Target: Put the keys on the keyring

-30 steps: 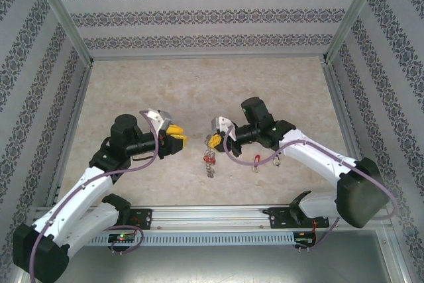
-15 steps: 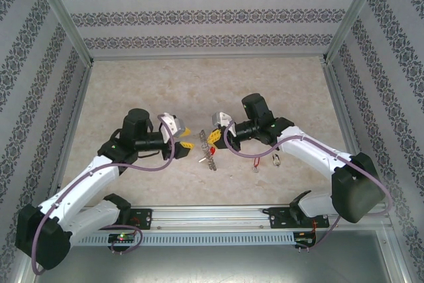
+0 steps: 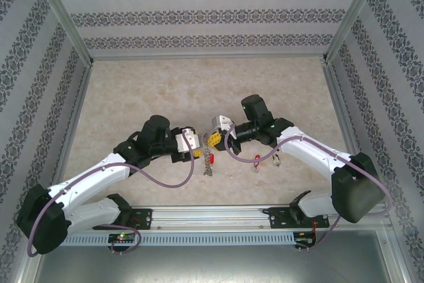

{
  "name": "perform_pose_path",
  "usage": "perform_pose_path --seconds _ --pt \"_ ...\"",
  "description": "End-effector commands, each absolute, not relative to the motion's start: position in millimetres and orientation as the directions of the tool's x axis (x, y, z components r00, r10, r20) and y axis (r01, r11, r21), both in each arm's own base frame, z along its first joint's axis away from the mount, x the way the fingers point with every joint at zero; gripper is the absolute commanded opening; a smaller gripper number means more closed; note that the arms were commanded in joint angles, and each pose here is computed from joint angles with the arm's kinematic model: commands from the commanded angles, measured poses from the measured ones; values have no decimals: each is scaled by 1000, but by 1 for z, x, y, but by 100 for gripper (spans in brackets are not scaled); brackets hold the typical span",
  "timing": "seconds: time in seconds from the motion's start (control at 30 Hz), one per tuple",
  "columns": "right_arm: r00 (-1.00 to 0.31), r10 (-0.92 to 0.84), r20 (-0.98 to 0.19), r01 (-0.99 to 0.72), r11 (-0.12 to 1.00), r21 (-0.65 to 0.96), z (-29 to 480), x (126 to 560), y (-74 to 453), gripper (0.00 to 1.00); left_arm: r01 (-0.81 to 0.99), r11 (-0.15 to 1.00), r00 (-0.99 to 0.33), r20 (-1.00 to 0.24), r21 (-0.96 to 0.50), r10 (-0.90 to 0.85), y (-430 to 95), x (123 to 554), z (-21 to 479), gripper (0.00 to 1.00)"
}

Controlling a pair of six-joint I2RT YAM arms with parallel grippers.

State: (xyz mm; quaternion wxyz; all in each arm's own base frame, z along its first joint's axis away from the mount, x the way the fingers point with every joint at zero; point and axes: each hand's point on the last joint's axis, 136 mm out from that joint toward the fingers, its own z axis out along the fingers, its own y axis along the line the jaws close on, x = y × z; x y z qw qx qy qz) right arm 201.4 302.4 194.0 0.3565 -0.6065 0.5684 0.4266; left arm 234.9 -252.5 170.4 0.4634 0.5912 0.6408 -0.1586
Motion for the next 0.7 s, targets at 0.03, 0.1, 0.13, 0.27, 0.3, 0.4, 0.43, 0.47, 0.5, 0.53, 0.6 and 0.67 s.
perform_pose_path --seconds 0.03,0.1,0.13,0.27,0.3,0.4,0.43,0.47,0.5,0.53,0.6,0.67 --pt "20 -342 -939 -984 -173 42 202 189 306 0 855 213 239 -722 474 649 -258 250 177 56" --pt "22 -340 -940 -984 -174 40 203 189 306 0 861 191 248 -716 472 652 -261 249 174 54" --pt "22 -340 -940 -984 -172 39 203 189 306 0 864 183 252 -716 470 651 -263 249 174 54" --pt "23 -344 -939 -986 -165 37 202 190 305 0 857 192 270 -734 478 623 -269 248 182 52" --pt "22 -346 -938 -986 -165 38 202 190 305 0 852 205 271 -741 481 614 -269 249 185 51" --pt "19 -348 -937 -986 -162 40 201 190 305 0 828 263 271 -764 496 586 -268 253 196 51" --pt "18 -349 -937 -986 -162 41 201 190 305 0 819 286 269 -774 497 574 -267 255 200 51" --pt "19 -348 -937 -986 -162 40 201 190 305 0 814 300 268 -781 497 564 -267 255 203 52" --pt "18 -348 -937 -986 -161 41 201 190 305 0 812 309 269 -788 495 553 -267 256 205 52" --pt "19 -346 -938 -986 -162 40 202 190 305 0 814 309 268 -790 492 551 -268 255 206 52" --pt "21 -341 -940 -985 -166 37 203 190 306 0 821 302 265 -791 485 551 -269 255 204 52" --pt "20 -337 -941 -985 -167 39 204 190 306 0 830 284 266 -789 480 554 -271 253 201 51"
